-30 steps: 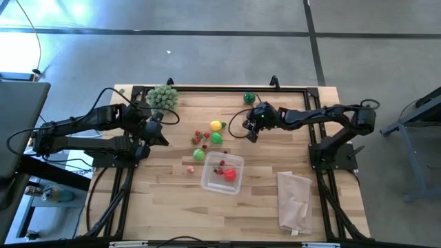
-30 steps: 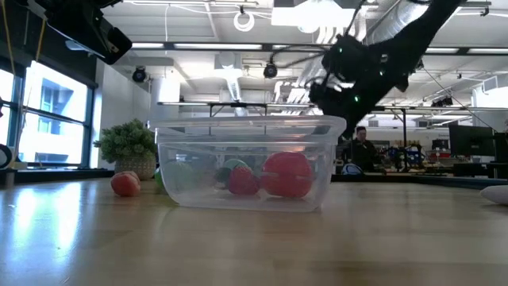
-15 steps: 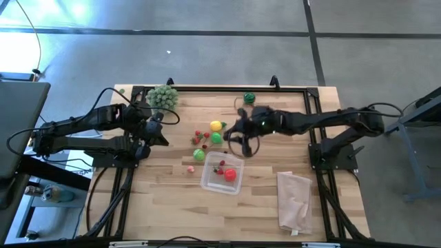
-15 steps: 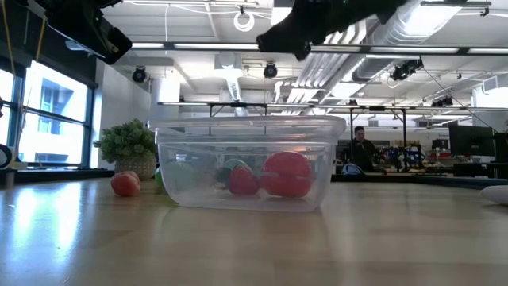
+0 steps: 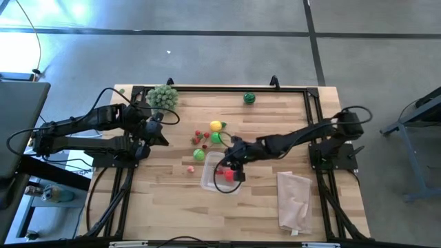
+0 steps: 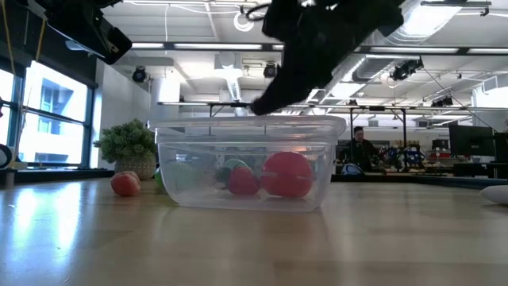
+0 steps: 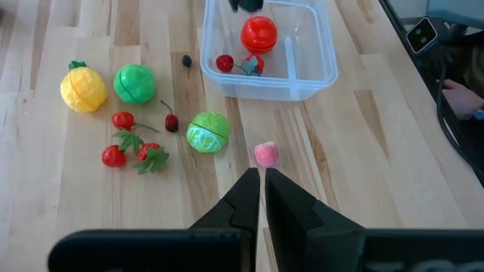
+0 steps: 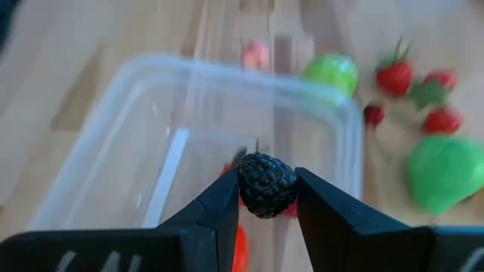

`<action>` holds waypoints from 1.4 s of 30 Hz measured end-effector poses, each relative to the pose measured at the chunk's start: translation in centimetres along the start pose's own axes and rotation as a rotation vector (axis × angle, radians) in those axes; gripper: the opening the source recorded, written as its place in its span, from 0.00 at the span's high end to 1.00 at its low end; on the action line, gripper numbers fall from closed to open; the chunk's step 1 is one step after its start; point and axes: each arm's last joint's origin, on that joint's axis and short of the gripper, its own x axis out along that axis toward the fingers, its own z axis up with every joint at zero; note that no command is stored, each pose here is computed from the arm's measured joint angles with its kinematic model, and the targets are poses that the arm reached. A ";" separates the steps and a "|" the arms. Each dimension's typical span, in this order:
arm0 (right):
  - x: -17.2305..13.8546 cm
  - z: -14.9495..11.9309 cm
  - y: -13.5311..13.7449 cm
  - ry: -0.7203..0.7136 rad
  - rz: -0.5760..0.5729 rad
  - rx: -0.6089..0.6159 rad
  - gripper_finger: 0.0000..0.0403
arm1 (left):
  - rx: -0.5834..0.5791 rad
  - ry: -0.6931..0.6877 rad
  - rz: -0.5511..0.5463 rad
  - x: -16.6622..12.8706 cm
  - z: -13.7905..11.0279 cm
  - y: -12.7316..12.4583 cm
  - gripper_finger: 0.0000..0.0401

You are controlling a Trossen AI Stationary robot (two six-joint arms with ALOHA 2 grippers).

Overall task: Pick and placing Produce into tupperware
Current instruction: Put the black berry into the transparent bin

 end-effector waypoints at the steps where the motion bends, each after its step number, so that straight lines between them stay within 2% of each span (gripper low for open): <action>1: 0.5 -0.3 0.0 0.017 0.000 0.009 0.73 | 0.000 0.000 0.000 0.0 0.0 0.0 0.96; 11: 3.2 -2.1 0.1 0.101 -0.010 0.047 0.73 | 0.000 0.000 0.000 0.0 0.0 0.0 0.96; 31: 3.1 -2.2 0.4 0.105 -0.003 0.051 0.73 | 0.000 0.000 0.000 0.0 0.0 0.0 0.96; 42: 3.1 -2.2 0.4 0.105 -0.004 0.058 0.64 | 0.000 0.000 0.000 0.0 0.0 0.0 0.96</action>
